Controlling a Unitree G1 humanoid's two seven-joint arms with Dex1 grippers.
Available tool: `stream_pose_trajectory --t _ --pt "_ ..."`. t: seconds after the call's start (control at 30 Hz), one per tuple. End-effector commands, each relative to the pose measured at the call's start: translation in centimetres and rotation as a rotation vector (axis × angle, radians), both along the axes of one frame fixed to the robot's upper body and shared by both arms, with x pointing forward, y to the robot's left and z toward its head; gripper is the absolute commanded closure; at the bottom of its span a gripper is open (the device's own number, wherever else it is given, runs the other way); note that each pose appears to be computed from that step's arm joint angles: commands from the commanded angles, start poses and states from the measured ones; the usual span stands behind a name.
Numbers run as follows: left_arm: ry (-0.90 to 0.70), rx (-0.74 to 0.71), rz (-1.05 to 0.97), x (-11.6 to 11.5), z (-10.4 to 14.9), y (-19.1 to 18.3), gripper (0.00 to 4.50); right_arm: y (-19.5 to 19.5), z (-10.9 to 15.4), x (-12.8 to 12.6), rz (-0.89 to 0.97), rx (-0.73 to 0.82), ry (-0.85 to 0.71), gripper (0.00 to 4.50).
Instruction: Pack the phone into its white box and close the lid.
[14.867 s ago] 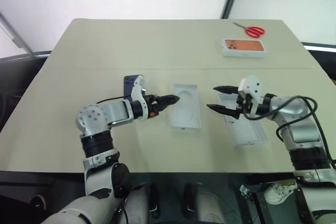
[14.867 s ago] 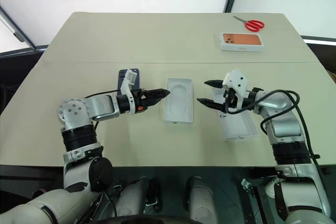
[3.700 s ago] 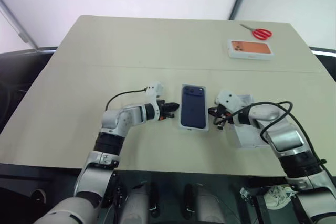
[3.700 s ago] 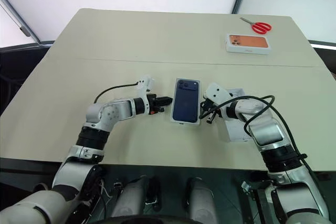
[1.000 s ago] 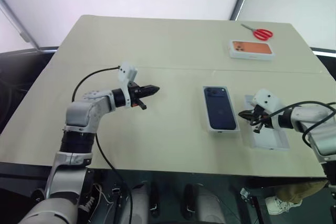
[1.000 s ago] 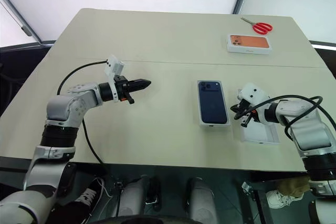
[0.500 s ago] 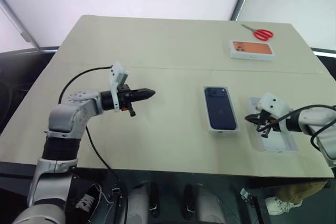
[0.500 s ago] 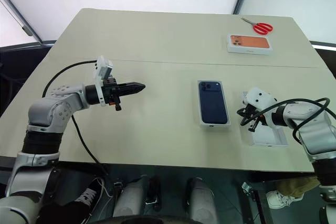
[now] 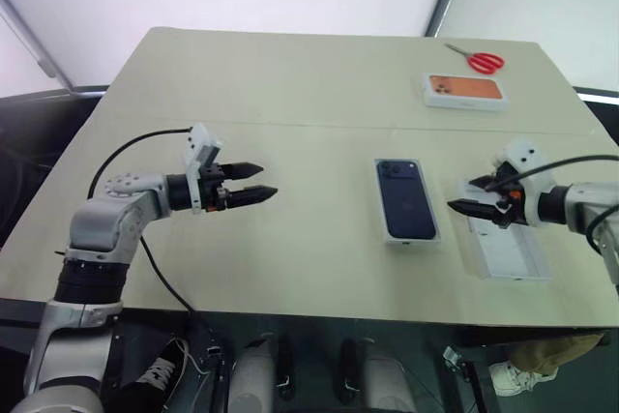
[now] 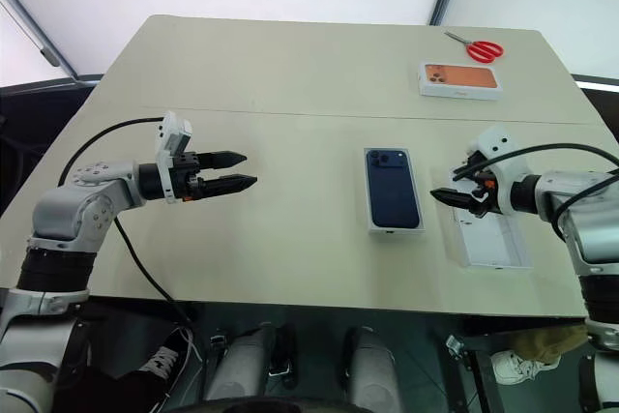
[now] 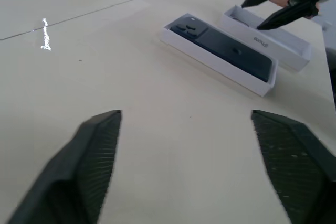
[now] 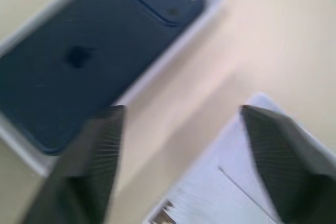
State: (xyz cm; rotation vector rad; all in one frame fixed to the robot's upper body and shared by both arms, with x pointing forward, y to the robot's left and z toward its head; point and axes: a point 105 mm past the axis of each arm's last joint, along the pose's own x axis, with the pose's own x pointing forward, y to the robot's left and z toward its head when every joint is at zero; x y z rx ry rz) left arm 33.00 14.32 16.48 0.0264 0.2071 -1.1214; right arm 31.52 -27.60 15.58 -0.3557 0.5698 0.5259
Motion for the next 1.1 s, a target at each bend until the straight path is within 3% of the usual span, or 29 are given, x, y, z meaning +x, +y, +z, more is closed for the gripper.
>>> stream_pose_trajectory --t 0.03,0.23,0.43,0.5,0.63,1.1 --pt "-0.042 0.003 -0.048 -0.5 0.8 0.0 0.01 0.2 1.3 -0.5 -0.055 0.022 0.021 0.03" --pt "-0.122 -0.046 -0.129 -1.1 2.1 0.1 0.01 0.1 0.0 -2.3 -0.237 0.094 0.168 0.03" --pt "-0.257 -0.002 -0.247 -2.4 2.2 -0.6 0.01 -1.1 -1.3 -3.0 -0.396 0.042 0.216 0.03" --pt "-0.269 0.016 -0.278 -2.8 1.9 -0.8 0.01 -0.5 -1.6 -3.2 -0.411 0.099 0.243 0.03" --pt "-0.343 0.090 -0.362 -3.7 1.0 -1.6 0.01 -0.4 -2.1 -2.9 -0.467 0.096 0.227 0.03" --pt "-0.355 0.047 -0.407 -4.2 0.5 -2.8 0.01 -0.2 -1.7 -2.4 -0.511 0.062 0.179 0.03"
